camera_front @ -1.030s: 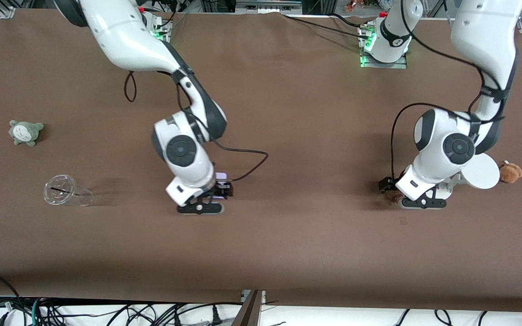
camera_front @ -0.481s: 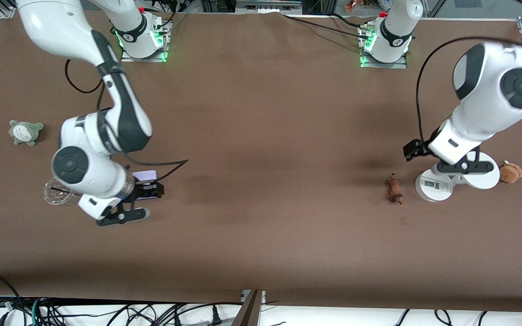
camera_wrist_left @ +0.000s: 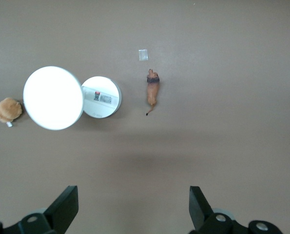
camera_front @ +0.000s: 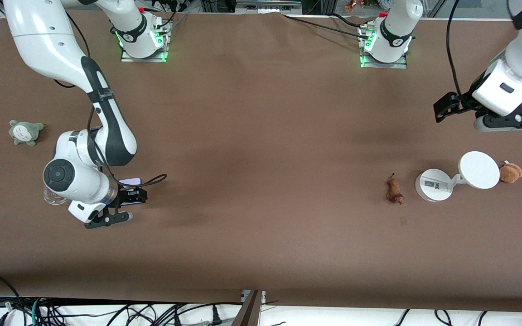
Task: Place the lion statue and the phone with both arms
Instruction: 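Set the lion beside the lamp while the right gripper carries the phone, then lower the phone beside the glass cup while the left gripper withdraws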
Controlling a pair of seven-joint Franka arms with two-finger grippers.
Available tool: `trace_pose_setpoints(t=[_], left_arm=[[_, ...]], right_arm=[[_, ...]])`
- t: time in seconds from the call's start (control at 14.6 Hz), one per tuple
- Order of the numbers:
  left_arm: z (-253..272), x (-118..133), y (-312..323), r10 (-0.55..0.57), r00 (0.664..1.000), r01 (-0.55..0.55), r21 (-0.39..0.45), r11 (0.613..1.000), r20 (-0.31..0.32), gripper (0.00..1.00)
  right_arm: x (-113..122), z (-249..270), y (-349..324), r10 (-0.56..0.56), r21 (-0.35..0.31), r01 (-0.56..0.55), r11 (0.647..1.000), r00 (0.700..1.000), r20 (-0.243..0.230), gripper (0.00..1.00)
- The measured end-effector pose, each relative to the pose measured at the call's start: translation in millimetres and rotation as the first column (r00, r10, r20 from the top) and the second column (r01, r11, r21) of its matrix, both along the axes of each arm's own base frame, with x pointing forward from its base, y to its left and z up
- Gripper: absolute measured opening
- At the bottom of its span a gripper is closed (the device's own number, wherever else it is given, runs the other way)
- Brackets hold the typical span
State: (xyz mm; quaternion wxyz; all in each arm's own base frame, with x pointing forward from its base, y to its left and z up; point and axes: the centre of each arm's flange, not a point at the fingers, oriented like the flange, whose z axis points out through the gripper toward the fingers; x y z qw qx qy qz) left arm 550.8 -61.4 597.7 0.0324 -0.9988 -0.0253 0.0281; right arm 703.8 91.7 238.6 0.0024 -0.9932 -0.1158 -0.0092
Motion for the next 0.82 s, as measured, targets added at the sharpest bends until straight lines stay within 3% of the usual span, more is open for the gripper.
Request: trace_pose_setpoints(t=[0.21, 0.82], left_arm=[[18.9, -8.9, 1.9, 0.006, 0.999, -0.006, 0.005, 1.0, -0.036, 1.0], [51.1, -28.1, 48.4, 0.088, 0.996, -0.088, 0.002, 0.996, -0.015, 1.0]], right_arm=[[4.9, -20.2, -22.7, 0.021, 0.001, -0.021, 1.0, 0.999, 0.042, 0.85], [8.4, -63.3, -53.6, 0.021, 0.0, -0.021, 1.0, 0.995, 0.1, 0.85]])
